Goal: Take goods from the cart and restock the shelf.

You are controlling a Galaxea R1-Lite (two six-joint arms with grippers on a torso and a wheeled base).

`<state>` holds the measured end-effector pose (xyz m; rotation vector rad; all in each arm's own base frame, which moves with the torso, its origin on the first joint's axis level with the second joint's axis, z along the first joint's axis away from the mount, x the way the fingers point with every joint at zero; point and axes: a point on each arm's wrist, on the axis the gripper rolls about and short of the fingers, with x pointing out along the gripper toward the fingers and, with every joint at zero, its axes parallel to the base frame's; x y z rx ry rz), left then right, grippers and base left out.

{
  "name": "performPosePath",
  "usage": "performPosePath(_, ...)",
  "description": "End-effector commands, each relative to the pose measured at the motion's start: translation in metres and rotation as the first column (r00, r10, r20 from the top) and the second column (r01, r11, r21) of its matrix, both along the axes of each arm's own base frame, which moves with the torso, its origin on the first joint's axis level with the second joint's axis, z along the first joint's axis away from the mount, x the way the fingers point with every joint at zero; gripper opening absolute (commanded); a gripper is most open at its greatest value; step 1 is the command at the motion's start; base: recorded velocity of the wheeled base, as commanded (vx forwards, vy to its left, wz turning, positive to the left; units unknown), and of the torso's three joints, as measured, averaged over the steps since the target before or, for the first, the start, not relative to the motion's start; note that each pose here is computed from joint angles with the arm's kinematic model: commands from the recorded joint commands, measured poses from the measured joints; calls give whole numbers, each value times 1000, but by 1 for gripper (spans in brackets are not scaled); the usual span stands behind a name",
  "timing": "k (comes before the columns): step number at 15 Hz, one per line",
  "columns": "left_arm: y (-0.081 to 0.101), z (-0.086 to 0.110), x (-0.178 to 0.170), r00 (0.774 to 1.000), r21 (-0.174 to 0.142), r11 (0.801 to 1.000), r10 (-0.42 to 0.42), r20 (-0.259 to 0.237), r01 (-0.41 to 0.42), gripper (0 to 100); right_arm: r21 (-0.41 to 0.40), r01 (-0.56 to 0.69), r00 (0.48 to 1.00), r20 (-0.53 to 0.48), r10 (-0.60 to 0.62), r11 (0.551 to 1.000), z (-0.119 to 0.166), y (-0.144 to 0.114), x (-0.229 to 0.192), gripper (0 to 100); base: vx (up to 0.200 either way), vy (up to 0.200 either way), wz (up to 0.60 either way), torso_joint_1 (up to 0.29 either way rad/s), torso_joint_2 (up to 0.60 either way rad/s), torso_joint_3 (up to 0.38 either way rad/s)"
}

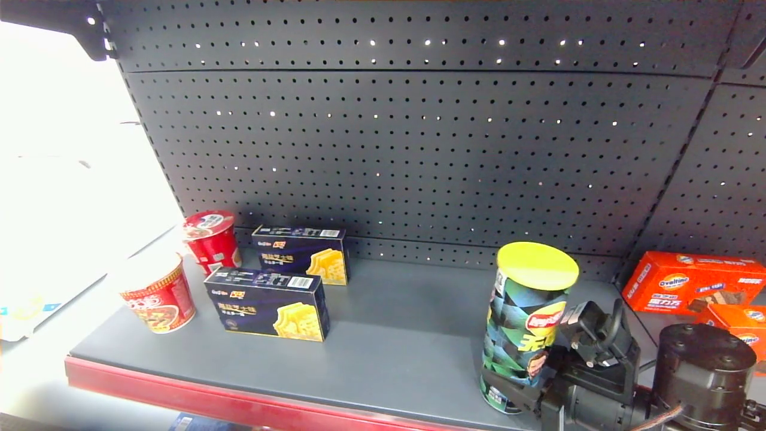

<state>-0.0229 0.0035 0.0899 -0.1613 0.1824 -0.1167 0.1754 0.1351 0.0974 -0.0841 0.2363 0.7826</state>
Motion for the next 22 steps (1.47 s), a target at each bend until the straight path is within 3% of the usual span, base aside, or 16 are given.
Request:
performPosePath(1, 0, 0, 0, 1000, -1, 1000, 1, 0, -1, 0, -12, -2, 1000, -16, 1, 1000, -4, 0, 0, 100, 0, 0, 0, 0, 0, 0)
performPosePath(15, 0, 0, 0, 1000, -15, 1000, 3, -2, -3, 0, 1, -3, 1000, 22, 3, 1000, 6, -26, -33, 100, 0, 0, 0, 0, 0, 0)
performPosePath(22, 0, 0, 0, 1000, -15, 1000, 3, -2, -3, 0, 32, -109, 993, 47, 108, 994, 13, -22, -49, 100, 0, 0, 0, 0, 0, 0)
